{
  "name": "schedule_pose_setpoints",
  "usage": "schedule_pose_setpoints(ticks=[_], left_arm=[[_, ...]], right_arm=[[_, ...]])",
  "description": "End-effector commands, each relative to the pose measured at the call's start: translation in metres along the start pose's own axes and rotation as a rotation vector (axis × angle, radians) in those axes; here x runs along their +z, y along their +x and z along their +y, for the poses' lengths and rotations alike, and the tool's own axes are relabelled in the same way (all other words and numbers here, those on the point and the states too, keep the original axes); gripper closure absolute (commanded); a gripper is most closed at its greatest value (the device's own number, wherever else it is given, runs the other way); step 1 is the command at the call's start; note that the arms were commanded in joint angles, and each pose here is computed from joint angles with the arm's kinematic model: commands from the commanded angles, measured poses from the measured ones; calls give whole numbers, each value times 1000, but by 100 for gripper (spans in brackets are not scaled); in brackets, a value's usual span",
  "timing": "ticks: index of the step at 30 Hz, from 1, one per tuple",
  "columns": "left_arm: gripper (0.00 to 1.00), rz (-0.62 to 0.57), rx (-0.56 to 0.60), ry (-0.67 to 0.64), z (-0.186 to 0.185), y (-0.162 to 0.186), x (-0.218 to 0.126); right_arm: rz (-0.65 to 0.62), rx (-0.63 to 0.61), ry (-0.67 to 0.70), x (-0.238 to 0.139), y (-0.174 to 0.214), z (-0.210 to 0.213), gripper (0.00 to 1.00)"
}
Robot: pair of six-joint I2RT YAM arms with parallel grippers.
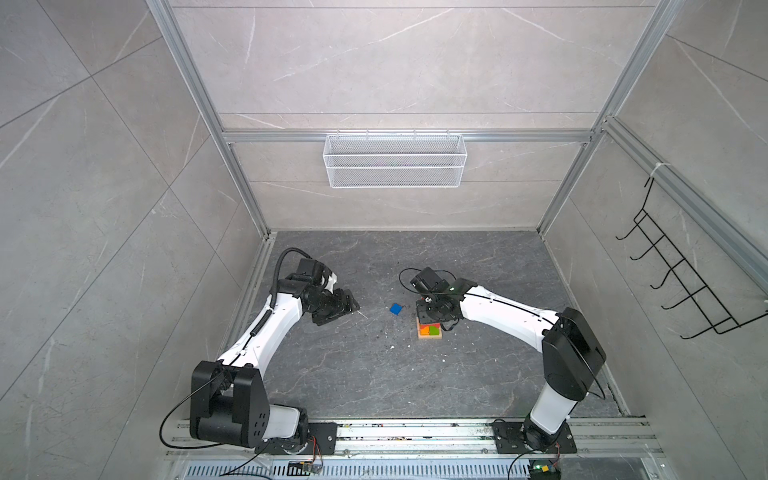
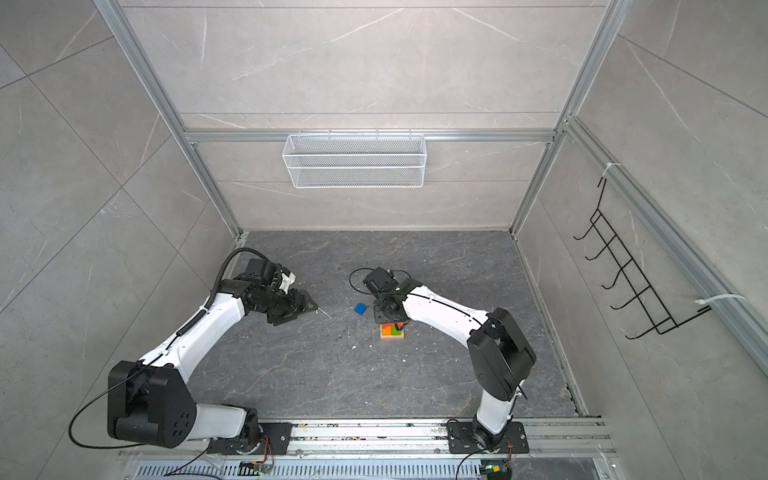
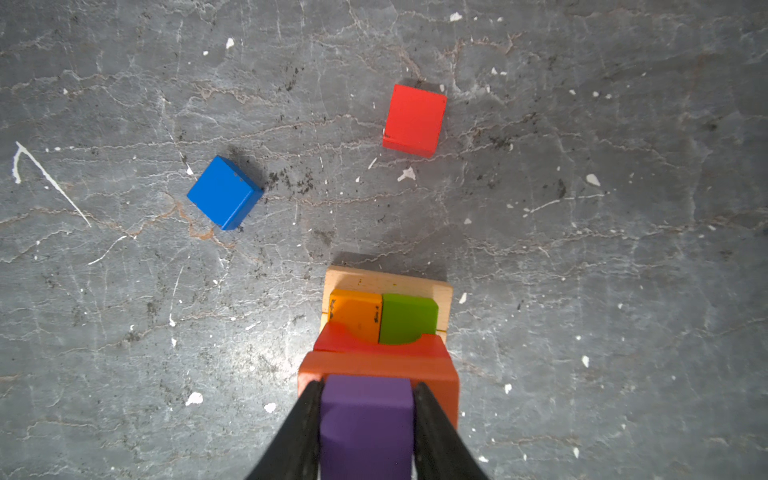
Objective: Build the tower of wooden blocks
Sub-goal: 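Lower the purple cube onto the orange bar and open the right gripper, then lift the right gripper off the stack while the left gripper moves to the blue cube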
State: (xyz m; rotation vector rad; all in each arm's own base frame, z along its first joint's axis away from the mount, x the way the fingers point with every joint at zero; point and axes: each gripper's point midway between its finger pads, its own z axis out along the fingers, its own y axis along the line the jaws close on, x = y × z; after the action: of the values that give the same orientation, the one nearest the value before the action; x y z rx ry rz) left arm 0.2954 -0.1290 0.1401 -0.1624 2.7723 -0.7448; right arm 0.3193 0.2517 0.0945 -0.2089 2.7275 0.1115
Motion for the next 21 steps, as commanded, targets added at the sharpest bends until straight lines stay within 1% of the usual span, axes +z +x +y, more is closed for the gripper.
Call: schedule_pose_setpoints(ticks=[1, 7, 13, 17, 19, 21], left_arm=[[21, 2, -6, 22, -3, -1, -1], [22, 9, -9, 24, -3, 0, 0], [21, 8, -15, 14, -1, -1, 2], [21, -9, -9, 0, -2, -5, 3], [21, -12, -1, -10, -4, -6, 6], [21, -9, 10, -23, -7, -7, 10]], right_arm=[[1, 20, 22, 3, -4, -3, 88], [-9, 18, 11, -3, -5, -2, 83], [-35, 10, -11, -15, -11, 0, 72], [-66, 9, -30, -28, -17, 1, 59], [-83, 5, -34, -36, -21, 0, 47], [-100, 3, -35, -43, -23, -2, 31]])
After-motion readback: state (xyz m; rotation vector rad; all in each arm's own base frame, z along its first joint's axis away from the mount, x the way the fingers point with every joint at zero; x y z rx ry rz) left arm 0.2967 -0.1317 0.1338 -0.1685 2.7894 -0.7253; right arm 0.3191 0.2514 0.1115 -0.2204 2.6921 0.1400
